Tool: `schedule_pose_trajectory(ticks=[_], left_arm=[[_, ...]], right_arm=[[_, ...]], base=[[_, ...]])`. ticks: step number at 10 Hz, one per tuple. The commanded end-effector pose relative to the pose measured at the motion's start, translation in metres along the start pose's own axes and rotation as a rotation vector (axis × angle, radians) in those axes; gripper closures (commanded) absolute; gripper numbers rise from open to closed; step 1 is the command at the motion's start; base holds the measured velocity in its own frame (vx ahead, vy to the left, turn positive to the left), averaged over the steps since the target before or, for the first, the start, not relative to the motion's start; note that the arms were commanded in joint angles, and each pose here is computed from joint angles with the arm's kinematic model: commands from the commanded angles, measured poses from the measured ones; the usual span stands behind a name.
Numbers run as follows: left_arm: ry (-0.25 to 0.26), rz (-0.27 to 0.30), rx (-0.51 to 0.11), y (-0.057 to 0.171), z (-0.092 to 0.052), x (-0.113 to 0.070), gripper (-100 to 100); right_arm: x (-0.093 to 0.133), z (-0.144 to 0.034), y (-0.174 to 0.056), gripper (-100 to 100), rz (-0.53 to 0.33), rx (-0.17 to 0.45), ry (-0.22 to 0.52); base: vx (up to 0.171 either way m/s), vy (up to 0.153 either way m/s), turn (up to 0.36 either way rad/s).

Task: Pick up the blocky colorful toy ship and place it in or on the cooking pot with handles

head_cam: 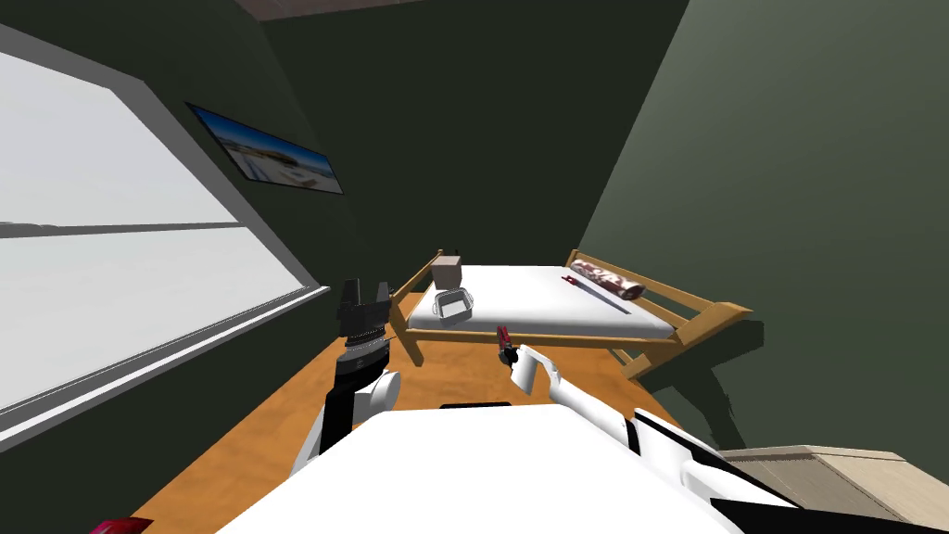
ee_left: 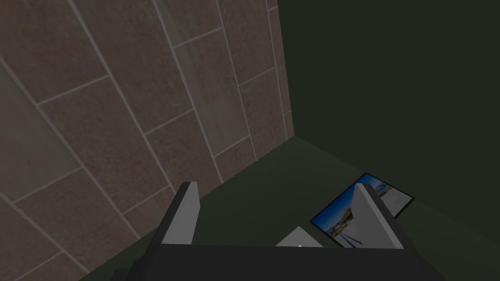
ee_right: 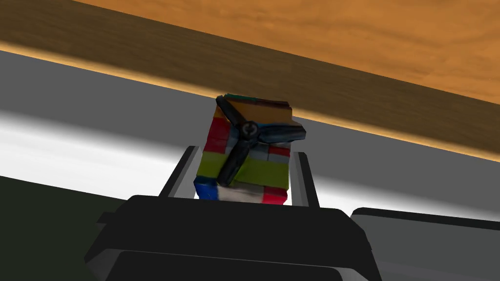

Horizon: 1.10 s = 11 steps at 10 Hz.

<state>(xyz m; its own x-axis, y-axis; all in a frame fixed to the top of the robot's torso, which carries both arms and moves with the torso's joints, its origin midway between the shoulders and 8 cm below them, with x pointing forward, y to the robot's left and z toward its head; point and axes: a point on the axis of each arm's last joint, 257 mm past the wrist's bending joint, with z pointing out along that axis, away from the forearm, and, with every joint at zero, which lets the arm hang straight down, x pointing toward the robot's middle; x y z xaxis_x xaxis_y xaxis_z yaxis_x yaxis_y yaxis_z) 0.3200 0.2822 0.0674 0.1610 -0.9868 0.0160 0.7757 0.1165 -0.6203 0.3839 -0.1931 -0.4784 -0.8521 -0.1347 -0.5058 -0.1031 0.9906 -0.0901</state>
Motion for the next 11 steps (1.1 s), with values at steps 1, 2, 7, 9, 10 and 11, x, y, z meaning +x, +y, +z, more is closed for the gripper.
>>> schedule_pose_trajectory(ticks=[1,2,7,9,10,11], left_arm=[[0.0,0.0,0.0,0.0,0.0,0.0,0],[0.0,0.0,0.0,0.0,0.0,0.0,0],[0.0,0.0,0.0,0.0,0.0,0.0,0],[0.0,0.0,0.0,0.0,0.0,0.0,0],[0.0,0.0,0.0,0.0,0.0,0.0,0],[0.0,0.0,0.0,0.0,0.0,0.0,0]], right_arm=[[0.009,-0.005,0.007,100,-0.017,0.006,0.015],[0.013,-0.007,0.01,100,-0.026,0.01,0.021],[0.012,-0.025,0.022,100,-0.065,0.032,0.02],[0.003,-0.035,0.026,100,-0.077,0.04,0.008],[-0.003,-0.041,0.027,100,-0.081,0.044,0.001],[-0.01,-0.047,0.029,100,-0.085,0.047,-0.007]], base=[[-0.29,0.085,0.01],[-0.27,0.091,0.019],[-0.165,0.11,0.019],[-0.075,0.115,0.012],[-0.016,0.111,0.004],[-0.002,0.115,-0.011]])
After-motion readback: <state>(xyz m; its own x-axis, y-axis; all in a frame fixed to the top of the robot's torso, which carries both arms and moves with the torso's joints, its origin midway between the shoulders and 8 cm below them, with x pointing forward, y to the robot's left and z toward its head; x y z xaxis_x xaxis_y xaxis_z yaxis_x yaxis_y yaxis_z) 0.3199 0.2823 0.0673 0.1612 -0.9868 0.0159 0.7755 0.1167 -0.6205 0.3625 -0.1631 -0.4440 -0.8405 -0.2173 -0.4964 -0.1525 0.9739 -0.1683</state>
